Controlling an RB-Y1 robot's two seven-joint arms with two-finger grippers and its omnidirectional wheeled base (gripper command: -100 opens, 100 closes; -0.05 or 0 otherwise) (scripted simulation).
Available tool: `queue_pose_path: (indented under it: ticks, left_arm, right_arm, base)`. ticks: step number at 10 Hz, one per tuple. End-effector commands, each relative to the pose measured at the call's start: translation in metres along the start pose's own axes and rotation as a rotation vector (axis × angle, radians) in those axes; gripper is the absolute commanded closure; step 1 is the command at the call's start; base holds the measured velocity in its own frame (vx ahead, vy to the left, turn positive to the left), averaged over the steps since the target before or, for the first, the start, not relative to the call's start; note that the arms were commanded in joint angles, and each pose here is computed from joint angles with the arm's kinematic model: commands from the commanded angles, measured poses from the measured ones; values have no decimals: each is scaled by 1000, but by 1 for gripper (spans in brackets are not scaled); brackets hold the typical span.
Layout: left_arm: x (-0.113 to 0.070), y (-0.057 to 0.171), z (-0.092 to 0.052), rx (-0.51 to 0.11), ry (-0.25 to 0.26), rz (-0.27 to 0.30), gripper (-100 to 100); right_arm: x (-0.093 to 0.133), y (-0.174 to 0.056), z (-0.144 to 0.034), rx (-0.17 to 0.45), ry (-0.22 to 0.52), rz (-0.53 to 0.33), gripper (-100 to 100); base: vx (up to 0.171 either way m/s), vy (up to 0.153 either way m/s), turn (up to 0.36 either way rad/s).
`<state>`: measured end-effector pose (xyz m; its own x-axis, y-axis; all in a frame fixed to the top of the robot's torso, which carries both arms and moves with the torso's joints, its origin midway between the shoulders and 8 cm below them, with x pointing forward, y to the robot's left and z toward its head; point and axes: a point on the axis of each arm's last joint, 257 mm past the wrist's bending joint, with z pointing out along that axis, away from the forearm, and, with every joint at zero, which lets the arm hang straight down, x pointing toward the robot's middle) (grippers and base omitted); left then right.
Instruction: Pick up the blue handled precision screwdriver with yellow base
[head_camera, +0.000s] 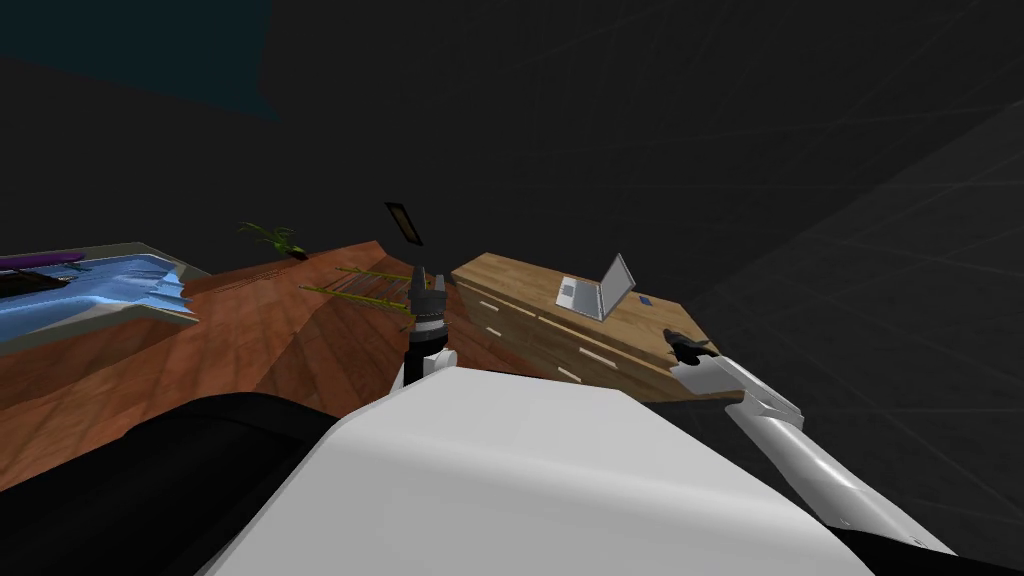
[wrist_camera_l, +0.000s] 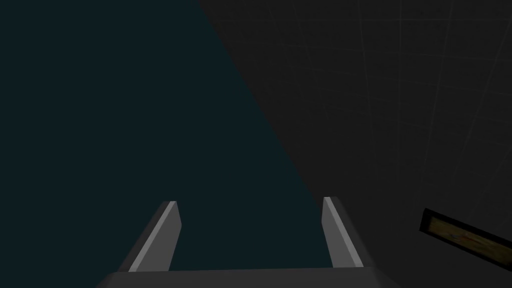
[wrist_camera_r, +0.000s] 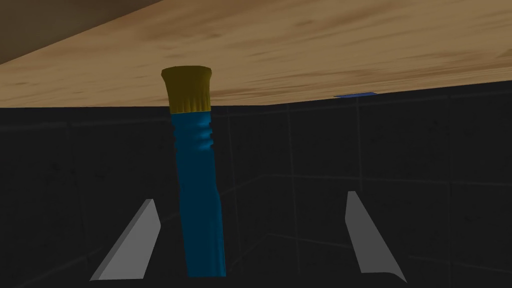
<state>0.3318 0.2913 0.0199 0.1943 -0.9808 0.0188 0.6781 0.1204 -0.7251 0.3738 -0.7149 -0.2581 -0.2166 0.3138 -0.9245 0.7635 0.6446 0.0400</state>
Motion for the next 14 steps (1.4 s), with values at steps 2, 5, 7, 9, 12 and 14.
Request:
queue_pose_path:
  ticks: [2, 5, 7, 9, 12, 14]
  left_arm:
    - [0, 0, 0, 0, 0, 0, 0]
    - [0, 0, 0, 0, 0, 0, 0]
    - [0, 0, 0, 0, 0, 0, 0]
    - [0, 0, 0, 0, 0, 0, 0]
    - [0, 0, 0, 0, 0, 0, 0]
    - [0, 0, 0, 0, 0, 0, 0]
  right_arm:
    - [0, 0, 0, 0, 0, 0, 100]
    - [0, 0, 0, 1, 0, -3, 100]
    - [1, 9, -6, -30, -1, -14, 100]
    - [4, 22, -16, -73, -1, -32, 100]
    - [9, 43, -31, -137, 1, -58, 100]
    - [13, 56, -43, -181, 5, -74, 100]
  base:
    - [-8, -3, -12]
    - [-1, 0, 5]
    - [53, 12, -162]
    - [159, 36, -283]
    - [113, 22, -238]
    - [113, 26, -214]
